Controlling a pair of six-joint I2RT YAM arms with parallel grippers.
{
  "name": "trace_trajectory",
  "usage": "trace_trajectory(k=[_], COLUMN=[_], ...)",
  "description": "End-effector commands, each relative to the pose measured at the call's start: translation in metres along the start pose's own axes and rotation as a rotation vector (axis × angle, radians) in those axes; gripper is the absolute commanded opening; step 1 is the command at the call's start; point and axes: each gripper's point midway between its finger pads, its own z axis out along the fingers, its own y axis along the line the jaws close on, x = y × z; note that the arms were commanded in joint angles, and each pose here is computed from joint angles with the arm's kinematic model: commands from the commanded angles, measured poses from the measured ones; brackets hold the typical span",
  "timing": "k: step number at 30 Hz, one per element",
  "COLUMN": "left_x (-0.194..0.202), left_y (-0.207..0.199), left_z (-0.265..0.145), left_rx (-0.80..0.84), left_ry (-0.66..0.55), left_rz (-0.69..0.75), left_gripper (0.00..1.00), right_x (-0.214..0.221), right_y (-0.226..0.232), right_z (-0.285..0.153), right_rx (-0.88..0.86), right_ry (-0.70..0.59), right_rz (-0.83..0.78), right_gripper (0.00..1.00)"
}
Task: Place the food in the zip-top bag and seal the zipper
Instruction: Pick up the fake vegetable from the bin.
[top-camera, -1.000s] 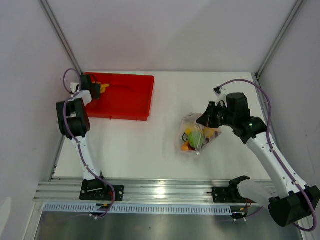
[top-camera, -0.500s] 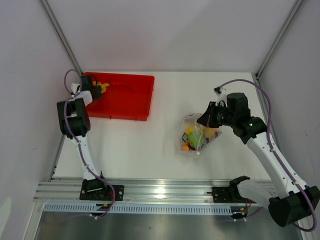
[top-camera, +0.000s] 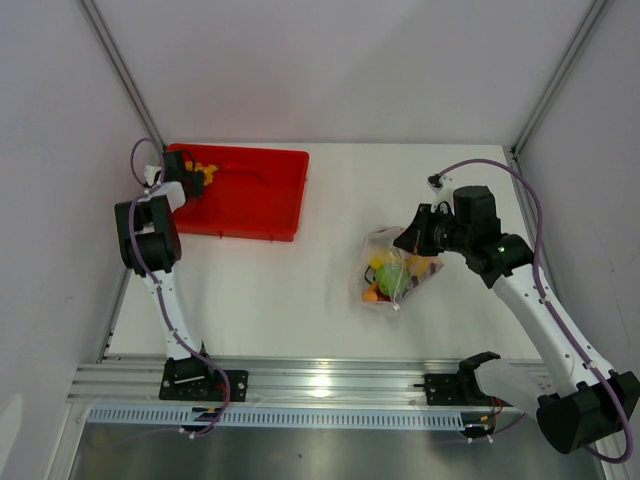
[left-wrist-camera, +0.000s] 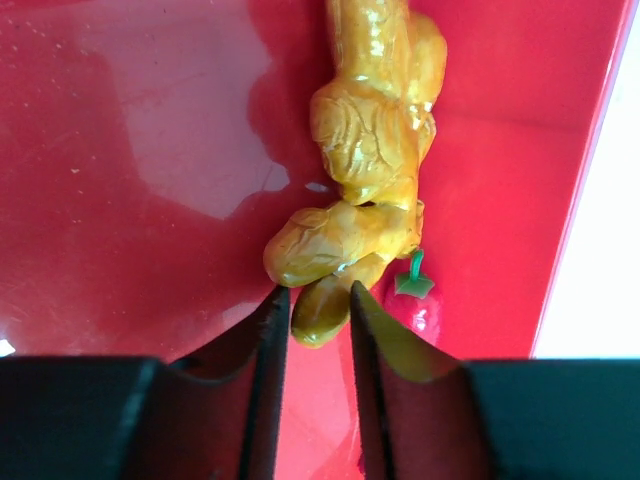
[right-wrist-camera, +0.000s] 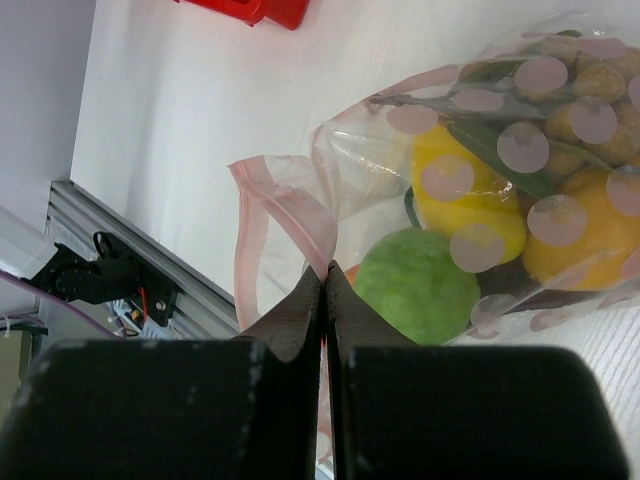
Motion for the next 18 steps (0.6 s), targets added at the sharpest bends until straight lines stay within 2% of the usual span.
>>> trace_trajectory(k=[1, 10, 11, 17, 18], left_x=[-0.006, -0.005, -0.004, -0.009, -0.004], left_y=[-0.025, -0.024, -0.022, -0.031, -0.022], left_z=[0.0, -0.001, 0.0, -0.011, -0.012], left_rx=[0.075, 0.078, 0.075, 0.118, 0.111], left_ry=[-0.012, -0.003, 0.002, -0.013, -0.001], left_rz=[0.018, 0.022, 0.02, 0.019, 0.02], left_gripper=[0.31, 0.07, 0.01, 0.0, 0.01], right_x=[-0.01, -0.009, -0.009, -0.008, -0.009], right_y=[0.004, 0.004, 0.004, 0.004, 0.005], right_z=[0.001, 0.002, 0.002, 0.001, 0.001], right_rx=[-0.021, -0.027, -0.026, -0.028, -0.029], right_ry=[-0.036, -0.034, -0.033, -0.033, -0.034], right_rz=[-0.022, -0.018, -0.017, -0.012, -0.009], right_gripper=[0.0, 0.0, 0.0, 0.0, 0.0])
